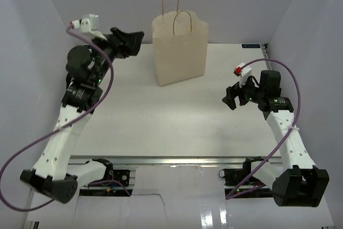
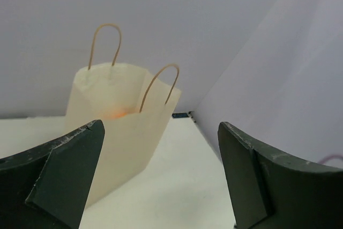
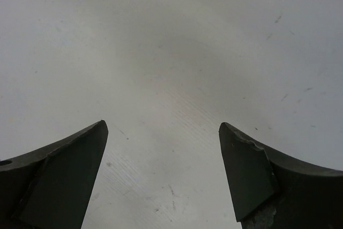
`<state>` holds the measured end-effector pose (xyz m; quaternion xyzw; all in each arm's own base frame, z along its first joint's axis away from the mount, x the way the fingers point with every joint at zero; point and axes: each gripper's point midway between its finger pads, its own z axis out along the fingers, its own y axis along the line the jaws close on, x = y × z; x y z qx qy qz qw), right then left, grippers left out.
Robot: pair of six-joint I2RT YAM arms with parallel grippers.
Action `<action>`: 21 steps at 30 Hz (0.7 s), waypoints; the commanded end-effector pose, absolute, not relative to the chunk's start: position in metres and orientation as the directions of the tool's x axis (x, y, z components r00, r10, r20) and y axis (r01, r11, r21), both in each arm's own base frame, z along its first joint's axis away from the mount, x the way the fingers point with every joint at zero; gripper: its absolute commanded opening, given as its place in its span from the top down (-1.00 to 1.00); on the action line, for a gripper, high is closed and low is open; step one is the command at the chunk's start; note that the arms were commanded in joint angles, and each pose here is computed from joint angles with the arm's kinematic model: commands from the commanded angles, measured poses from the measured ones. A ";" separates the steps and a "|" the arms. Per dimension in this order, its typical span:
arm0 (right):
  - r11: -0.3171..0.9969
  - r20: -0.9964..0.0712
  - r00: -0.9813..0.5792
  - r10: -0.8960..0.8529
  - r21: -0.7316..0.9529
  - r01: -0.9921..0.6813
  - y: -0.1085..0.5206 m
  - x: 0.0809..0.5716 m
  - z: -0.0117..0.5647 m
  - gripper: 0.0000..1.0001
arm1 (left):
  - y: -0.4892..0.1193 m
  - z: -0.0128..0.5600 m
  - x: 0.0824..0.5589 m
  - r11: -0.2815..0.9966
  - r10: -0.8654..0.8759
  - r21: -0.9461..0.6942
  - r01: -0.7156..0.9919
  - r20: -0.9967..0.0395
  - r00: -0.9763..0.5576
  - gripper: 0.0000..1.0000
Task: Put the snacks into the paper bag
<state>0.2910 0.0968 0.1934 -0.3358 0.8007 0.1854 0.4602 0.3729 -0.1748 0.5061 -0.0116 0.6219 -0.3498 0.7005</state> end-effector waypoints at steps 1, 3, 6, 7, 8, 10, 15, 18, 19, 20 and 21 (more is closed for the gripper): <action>0.816 -0.865 -0.373 -0.335 -0.069 -0.574 0.071 0.311 0.218 -0.80 | -0.145 0.431 0.339 0.853 -0.371 -0.376 0.361 -0.925 -0.087 -0.95; 0.814 -0.873 -0.356 -0.333 -0.076 -0.576 0.072 0.313 0.229 -0.80 | -0.138 0.378 0.323 0.866 -0.352 -0.394 0.308 -0.918 -0.185 -0.95; 0.815 -0.880 -0.344 -0.329 -0.080 -0.574 0.072 0.309 0.242 -0.80 | -0.127 0.339 0.287 0.855 -0.379 -0.439 0.275 -0.892 -0.246 -0.95; 0.817 -0.881 -0.340 -0.329 -0.085 -0.570 0.071 0.309 0.244 -0.80 | -0.124 0.330 0.279 0.850 -0.391 -0.455 0.267 -0.883 -0.259 -0.95; 0.821 -0.883 -0.334 -0.331 -0.095 -0.563 0.070 0.307 0.248 -0.80 | -0.120 0.330 0.264 0.839 -0.413 -0.471 0.273 -0.878 -0.244 -0.95; 0.835 -0.887 -0.337 -0.316 -0.091 -0.542 0.068 0.305 0.252 -0.80 | -0.118 0.297 0.252 0.830 -0.429 -0.506 0.237 -0.849 -0.308 -0.96; 0.916 -0.884 -0.404 -0.234 -0.061 -0.397 0.050 0.303 0.248 -0.80 | -0.110 0.268 0.228 0.816 -0.461 -0.544 0.197 -0.817 -0.346 -0.96; 0.936 -0.877 -0.429 -0.216 -0.062 -0.345 0.042 0.302 0.243 -0.80 | -0.109 0.260 0.225 0.814 -0.465 -0.551 0.185 -0.808 -0.361 -0.96; 0.940 -0.877 -0.430 -0.216 -0.067 -0.335 0.040 0.301 0.244 -0.80 | -0.110 0.259 0.225 0.813 -0.465 -0.552 0.184 -0.807 -0.365 -0.96; 0.941 -0.877 -0.429 -0.214 -0.067 -0.332 0.039 0.301 0.244 -0.80 | -0.110 0.258 0.224 0.814 -0.463 -0.552 0.183 -0.805 -0.371 -0.96; 0.940 -0.877 -0.428 -0.217 -0.071 -0.332 0.039 0.301 0.244 -0.80 | -0.111 0.257 0.225 0.815 -0.461 -0.552 0.180 -0.803 -0.377 -0.96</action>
